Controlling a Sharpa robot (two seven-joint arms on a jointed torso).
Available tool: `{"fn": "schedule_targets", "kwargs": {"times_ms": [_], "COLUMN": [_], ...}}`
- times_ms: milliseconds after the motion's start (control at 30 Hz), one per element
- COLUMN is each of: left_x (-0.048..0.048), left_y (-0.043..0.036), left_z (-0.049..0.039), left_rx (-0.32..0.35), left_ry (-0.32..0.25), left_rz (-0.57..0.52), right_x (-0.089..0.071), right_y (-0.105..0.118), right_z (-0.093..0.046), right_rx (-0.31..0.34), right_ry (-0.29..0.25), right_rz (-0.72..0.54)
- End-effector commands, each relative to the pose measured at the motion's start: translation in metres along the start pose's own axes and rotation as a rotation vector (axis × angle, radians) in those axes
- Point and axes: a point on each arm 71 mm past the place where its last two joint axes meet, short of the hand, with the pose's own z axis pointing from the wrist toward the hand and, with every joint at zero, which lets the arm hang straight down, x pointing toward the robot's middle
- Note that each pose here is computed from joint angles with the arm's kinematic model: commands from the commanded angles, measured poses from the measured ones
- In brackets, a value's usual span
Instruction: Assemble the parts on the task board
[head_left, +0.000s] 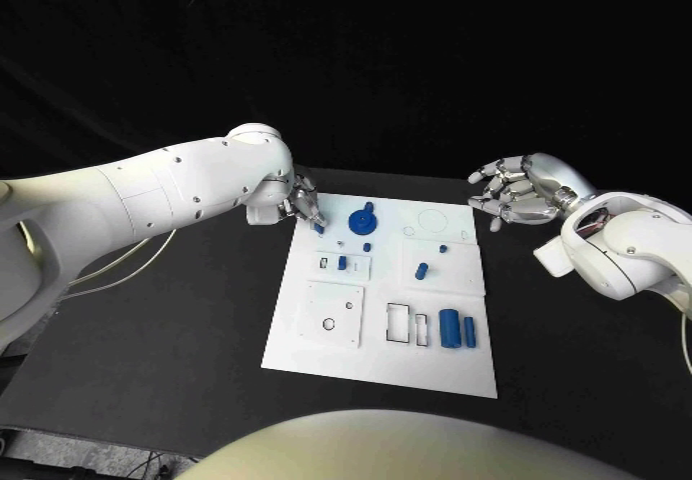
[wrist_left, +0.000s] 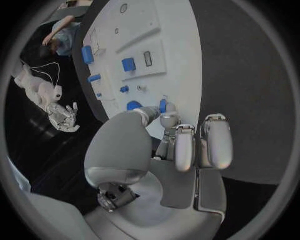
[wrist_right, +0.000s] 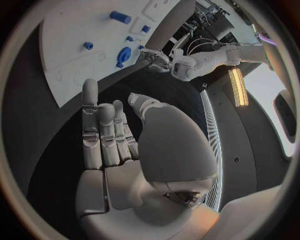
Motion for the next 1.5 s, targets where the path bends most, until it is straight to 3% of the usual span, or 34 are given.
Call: {"fn": "schedule_targets", "kwargs": {"times_ms": [33, 300, 533, 700, 933, 1133, 1500], "left_x": [-0.0003, 0.0036, 0.0122, 0.0176, 0.0225, 0.0277, 0.0416], "left_y": [-0.0015, 0.0067, 0.0138, 0.016, 0.0113, 0.0052, -0.0009], "left_z": [-0.0007, -0.0067, -0.0211, -0.0313, -0.0424, -0.0465, -0.0443], "left_rx": [0.035, 0.042, 0.064, 0.076, 0.105, 0.134, 0.15], "left_ry": [-0.007, 0.017, 0.055, 0.048, -0.027, -0.079, -0.076], "left_rz": [-0.056, -0.124, -0.157, -0.137, -0.049, 0.033, 0.084], "right_x": [0.001, 0.001, 0.0, 0.0, -0.001, -0.001, -0.001], "right_y": [0.0, 0.0, -0.001, -0.001, -0.001, -0.001, -0.002], "right_z": [0.0, 0.0, -0.001, -0.001, -0.001, 0.0, 0.001], "right_rx": [-0.007, -0.005, -0.003, -0.003, -0.008, -0.017, -0.016], "right_ry": [0.012, 0.011, 0.009, 0.008, -0.007, -0.013, -0.019], "right_rz": [-0.007, -0.007, -0.008, -0.008, -0.007, -0.005, 0.026]}}
